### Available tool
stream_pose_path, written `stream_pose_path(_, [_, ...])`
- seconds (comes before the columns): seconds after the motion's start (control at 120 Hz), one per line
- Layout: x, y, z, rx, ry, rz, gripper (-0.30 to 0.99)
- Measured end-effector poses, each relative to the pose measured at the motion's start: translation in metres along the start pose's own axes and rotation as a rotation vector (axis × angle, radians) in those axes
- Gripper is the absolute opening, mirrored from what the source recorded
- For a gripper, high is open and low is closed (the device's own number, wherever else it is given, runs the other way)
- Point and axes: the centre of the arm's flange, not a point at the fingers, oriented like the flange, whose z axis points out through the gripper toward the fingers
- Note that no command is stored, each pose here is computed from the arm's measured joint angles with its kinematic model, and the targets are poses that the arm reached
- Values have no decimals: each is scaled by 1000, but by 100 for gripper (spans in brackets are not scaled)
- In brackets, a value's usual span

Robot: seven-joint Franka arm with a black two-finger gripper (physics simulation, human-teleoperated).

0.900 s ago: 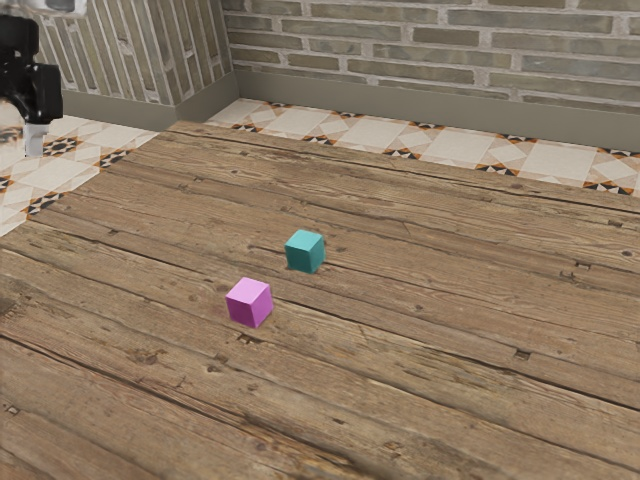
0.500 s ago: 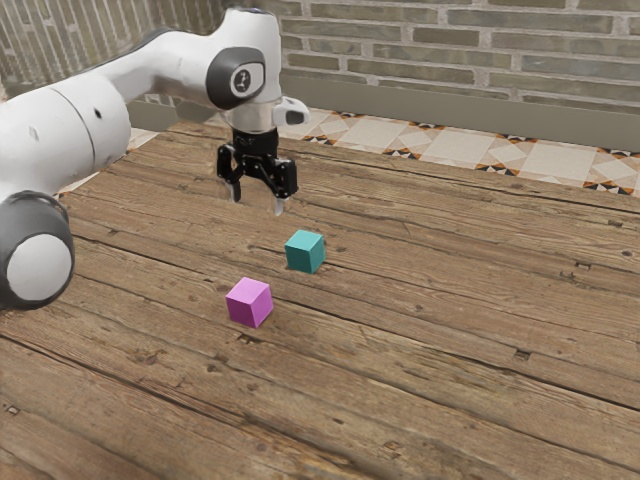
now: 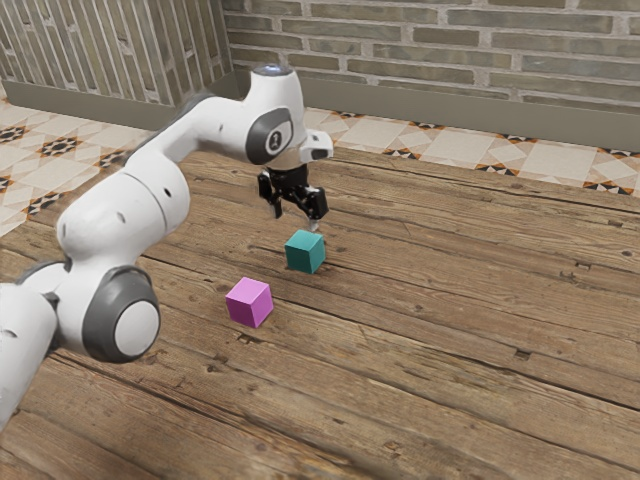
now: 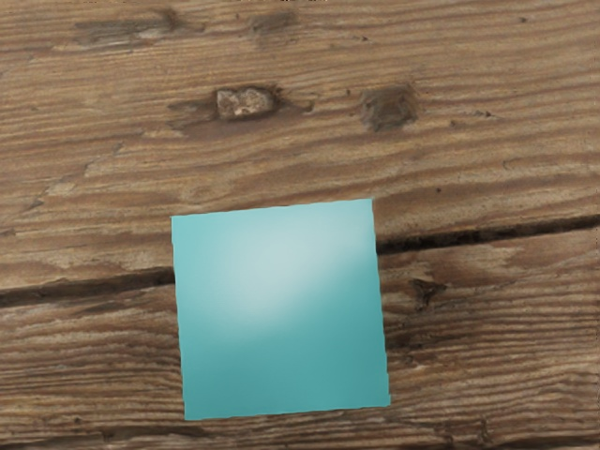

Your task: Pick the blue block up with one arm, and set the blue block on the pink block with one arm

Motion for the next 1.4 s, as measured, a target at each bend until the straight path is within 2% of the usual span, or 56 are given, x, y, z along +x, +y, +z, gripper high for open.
stream_pose_path(0.117, [3,4,24,-17,9,60,69])
stream_pose_path(0.383, [9,0,25,-19,74,140,69])
stream_pose_path(1.05, [8,-23,63,-36,86,8,69])
stream_pose_path(1.4, [13,-24,65,-34,139,-8,69])
